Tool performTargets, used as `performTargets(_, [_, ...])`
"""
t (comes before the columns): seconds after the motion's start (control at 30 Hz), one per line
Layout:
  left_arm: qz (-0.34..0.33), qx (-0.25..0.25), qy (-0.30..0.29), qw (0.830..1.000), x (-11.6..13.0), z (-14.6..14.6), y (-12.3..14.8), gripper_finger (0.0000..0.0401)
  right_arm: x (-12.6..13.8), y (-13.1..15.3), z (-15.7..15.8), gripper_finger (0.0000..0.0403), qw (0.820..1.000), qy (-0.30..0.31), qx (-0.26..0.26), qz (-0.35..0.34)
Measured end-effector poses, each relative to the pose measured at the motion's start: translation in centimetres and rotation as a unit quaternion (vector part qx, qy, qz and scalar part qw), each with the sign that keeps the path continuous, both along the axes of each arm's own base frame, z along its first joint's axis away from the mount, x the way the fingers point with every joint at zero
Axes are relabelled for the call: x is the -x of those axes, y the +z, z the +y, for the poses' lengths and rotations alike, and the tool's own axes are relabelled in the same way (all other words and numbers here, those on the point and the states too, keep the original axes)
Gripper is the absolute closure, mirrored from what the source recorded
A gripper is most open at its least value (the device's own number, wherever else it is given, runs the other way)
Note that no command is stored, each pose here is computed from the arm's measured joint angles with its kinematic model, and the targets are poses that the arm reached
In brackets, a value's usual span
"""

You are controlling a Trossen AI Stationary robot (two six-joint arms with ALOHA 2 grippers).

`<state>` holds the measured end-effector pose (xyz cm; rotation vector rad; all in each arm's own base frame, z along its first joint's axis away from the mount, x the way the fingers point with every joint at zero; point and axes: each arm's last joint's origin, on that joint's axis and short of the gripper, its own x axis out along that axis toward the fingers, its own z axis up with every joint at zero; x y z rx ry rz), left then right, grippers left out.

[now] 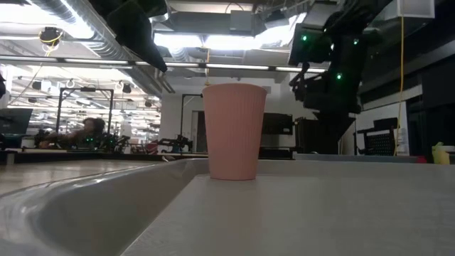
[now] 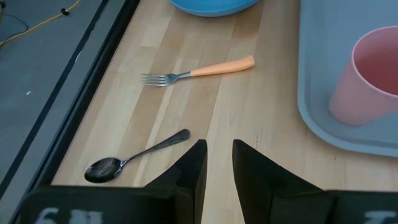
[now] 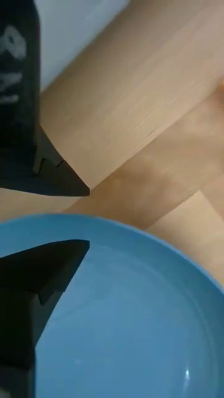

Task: Pick and place plate/cup/fork/spoon on tray
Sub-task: Put the blue plate on the bottom right of the gray tray

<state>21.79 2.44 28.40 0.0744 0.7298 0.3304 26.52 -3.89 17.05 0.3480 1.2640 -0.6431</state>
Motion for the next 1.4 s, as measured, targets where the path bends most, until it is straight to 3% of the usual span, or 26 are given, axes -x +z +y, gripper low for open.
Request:
performTargets(0.47, [0.000,0.000,0.000,1.000,0.0,0.0,0.0,0.0332,-1.3,-3.9,-0.4,0.0283,0.998,0.004,0.020,0.059])
performTargets(0.73, [-0.001,0.000,0.000,1.000,0.0,0.0,0.0,0.0332,-1.0,-3.1,-0.5,0.0387,0.997,0.004,0.050,0.056])
performTargets(0.87, [0.000,0.000,0.000,1.000,0.0,0.0,0.0,0.0332,-0.9,-2.5,-0.6,0.0395,0.997,0.005,0.058,0.047])
performTargets(1.03, [0.002,0.000,0.000,1.000,0.0,0.0,0.0,0.0332,-1.3,-0.4,-0.9,0.0397,0.996,0.011,0.075,0.035])
performTargets(1.23, [0.003,0.000,0.000,1.000,0.0,0.0,0.0,0.0332,-1.8,4.4,-0.4,0.0397,0.996,0.017,0.078,0.031])
performTargets(1.4, [0.002,0.003,0.003,1.000,0.0,0.0,0.0,0.0332,-2.4,8.2,1.3,0.0397,0.996,0.056,0.071,0.020])
